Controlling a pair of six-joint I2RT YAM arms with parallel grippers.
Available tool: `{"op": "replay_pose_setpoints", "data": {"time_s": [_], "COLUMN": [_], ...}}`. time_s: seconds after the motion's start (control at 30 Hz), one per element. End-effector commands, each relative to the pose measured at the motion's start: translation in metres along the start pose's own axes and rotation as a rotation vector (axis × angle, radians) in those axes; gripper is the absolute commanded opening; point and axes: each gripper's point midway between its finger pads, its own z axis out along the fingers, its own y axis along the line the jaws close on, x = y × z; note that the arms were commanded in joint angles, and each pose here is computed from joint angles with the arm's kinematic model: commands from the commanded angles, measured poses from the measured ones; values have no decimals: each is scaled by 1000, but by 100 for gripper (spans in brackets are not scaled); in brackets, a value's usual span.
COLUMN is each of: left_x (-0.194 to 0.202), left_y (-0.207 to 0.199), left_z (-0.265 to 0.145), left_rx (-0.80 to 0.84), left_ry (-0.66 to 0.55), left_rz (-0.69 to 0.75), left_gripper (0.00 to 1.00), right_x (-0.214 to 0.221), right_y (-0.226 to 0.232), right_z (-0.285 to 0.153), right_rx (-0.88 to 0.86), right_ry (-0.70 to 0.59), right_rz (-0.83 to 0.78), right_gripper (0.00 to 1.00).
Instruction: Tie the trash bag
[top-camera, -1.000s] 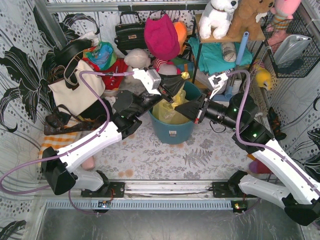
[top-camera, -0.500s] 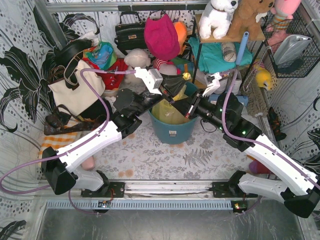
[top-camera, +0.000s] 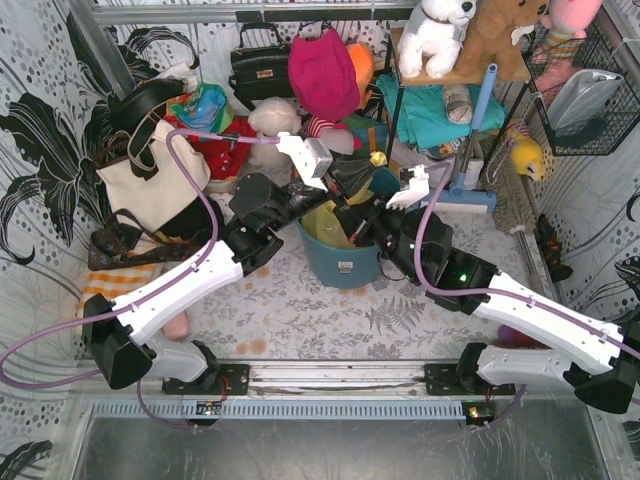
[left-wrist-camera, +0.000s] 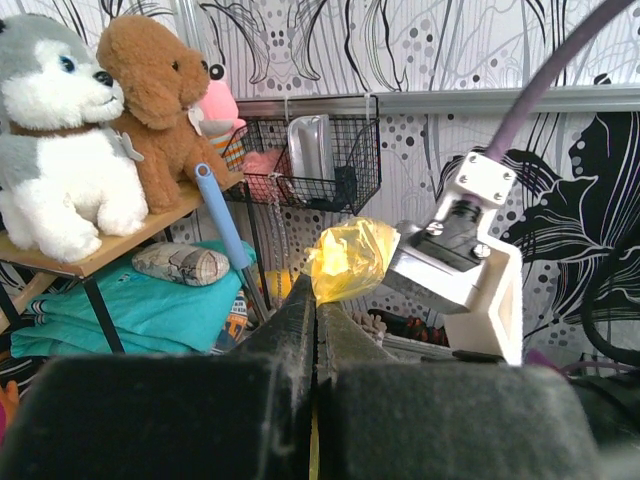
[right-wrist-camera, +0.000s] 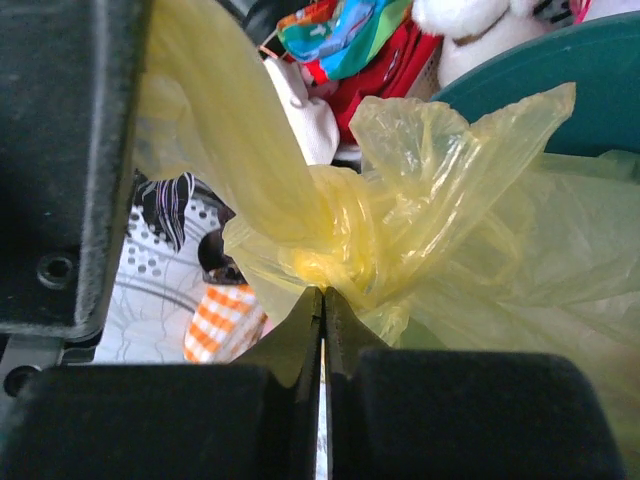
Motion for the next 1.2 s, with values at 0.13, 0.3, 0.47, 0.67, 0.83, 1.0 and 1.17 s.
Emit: {"op": "replay_pose_setpoints", "data": {"time_s": [0.13,0.3,0.47,0.67,0.83,1.0,1.17], "left_x": [-18,-15,-15,-10,-17,-45,-62], "left_y": [-2,-6,-15,-19,-9,17,41], "left_z": [-2,-7,-12,-16,-23,-38,-60], "left_rx": [10,26,69,85,14,-166,-348], "left_ry": [-33,-4,31,59,40,-16,-32], "left_rz": [3,6,5,-6,1,-7,-57], "left_gripper": [0,0,0,1,32,46,55], "right_x": [-22,-24,-24,-26,-27,-27,-29], "right_y": [-11,-18,-17,-15,-27,-36,-42], "right_z": [8,17,26,31,24,18,12], "right_rx": [119,149,133,135,185,213,229], "right_ry": [-282,-362,-420,-478,-499,-502,-505], "right_rz": [122,157,198,215,217,210,209], "right_gripper": [0,0,0,0,0,0,0]}}
